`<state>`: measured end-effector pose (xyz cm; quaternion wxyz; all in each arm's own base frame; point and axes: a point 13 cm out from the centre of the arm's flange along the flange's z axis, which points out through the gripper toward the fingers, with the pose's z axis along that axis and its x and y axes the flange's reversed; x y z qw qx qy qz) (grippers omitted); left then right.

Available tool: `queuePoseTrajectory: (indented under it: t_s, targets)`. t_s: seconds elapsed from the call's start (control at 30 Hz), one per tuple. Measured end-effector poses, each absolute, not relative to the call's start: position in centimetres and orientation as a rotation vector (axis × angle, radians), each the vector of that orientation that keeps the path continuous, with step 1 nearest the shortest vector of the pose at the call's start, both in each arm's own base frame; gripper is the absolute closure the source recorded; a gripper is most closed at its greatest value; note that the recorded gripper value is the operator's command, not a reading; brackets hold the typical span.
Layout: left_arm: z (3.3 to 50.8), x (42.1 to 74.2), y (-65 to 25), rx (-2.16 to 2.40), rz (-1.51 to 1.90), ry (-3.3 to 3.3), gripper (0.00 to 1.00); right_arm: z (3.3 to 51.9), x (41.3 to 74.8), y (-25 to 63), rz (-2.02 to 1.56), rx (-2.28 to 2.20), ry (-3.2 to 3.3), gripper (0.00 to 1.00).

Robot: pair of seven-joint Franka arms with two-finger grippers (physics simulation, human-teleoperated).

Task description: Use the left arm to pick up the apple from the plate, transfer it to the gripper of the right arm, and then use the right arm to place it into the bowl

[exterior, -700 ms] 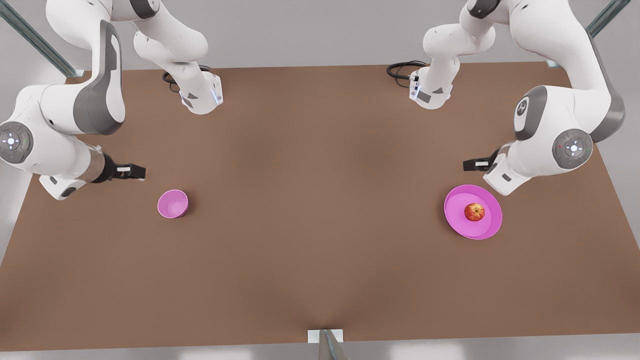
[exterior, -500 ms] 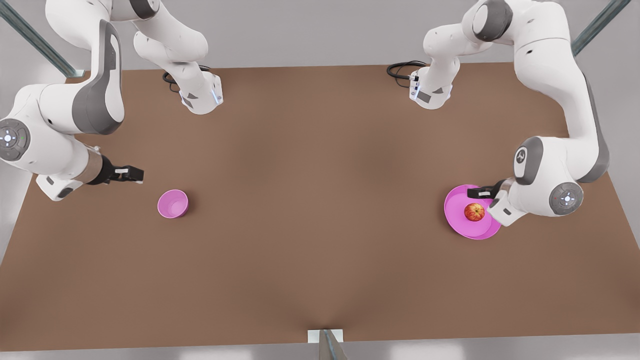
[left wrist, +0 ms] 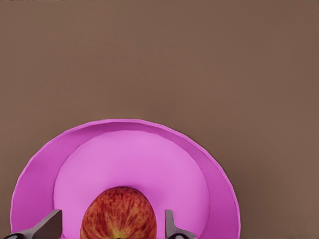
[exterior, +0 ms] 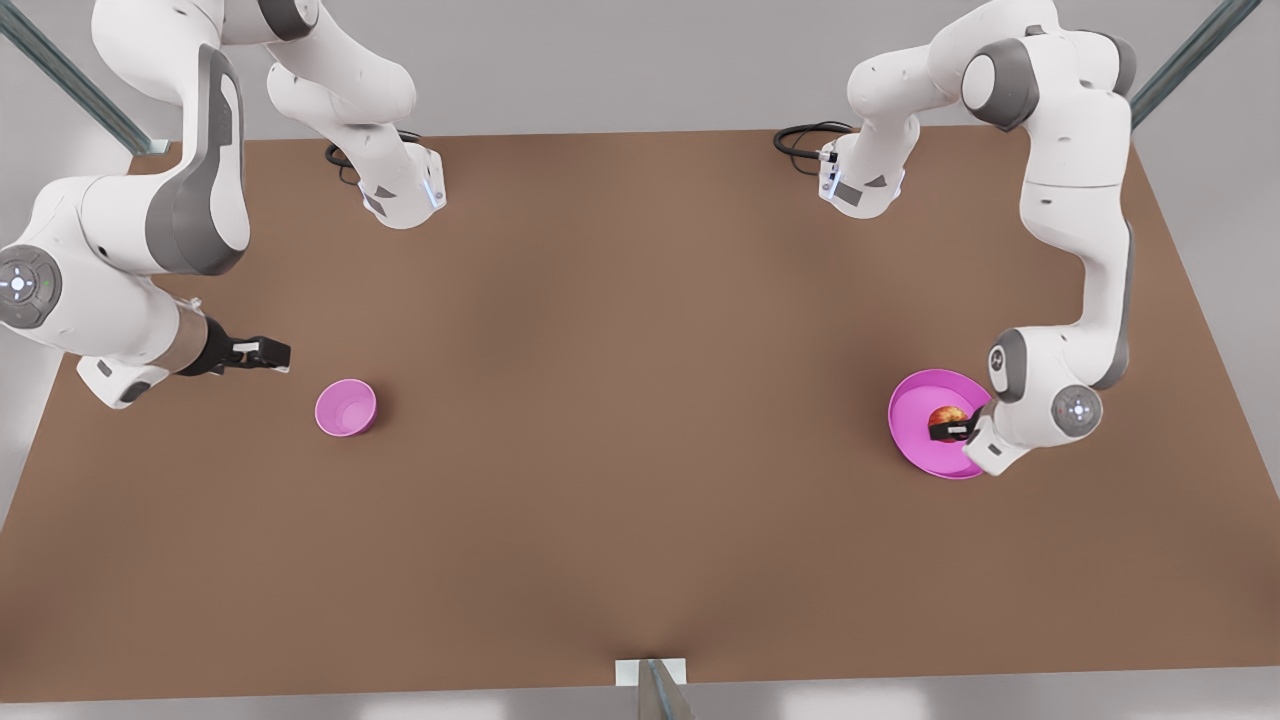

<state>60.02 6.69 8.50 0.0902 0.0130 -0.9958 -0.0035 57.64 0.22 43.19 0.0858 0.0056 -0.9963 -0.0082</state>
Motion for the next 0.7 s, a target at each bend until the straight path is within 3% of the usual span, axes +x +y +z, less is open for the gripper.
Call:
queuePoseTrajectory:
  t_s: [0.4, 0.43, 0.5, 0.53, 0.7]
  targets:
    - [4.8, 57.9, 6.7, -0.031, 0.013, -2.952, 0.00, 43.2, 57.7, 0.3, -0.030, 0.025, -2.971, 0.00]
    - [4.6, 57.9, 6.7, -0.033, 0.015, -2.953, 0.03, 43.2, 57.7, 0.3, -0.030, 0.025, -2.971, 0.00]
    - [4.6, 58.1, 6.7, -0.040, 0.015, -2.959, 0.23, 43.2, 57.7, 0.3, -0.030, 0.026, -2.971, 0.00]
    - [4.6, 58.2, 6.8, -0.044, 0.013, -2.962, 0.26, 43.2, 57.7, 0.3, -0.030, 0.027, -2.971, 0.00]
    - [4.5, 58.3, 6.3, -0.068, 0.010, -2.964, 0.22, 43.1, 57.7, 0.3, -0.030, 0.028, -2.970, 0.00]
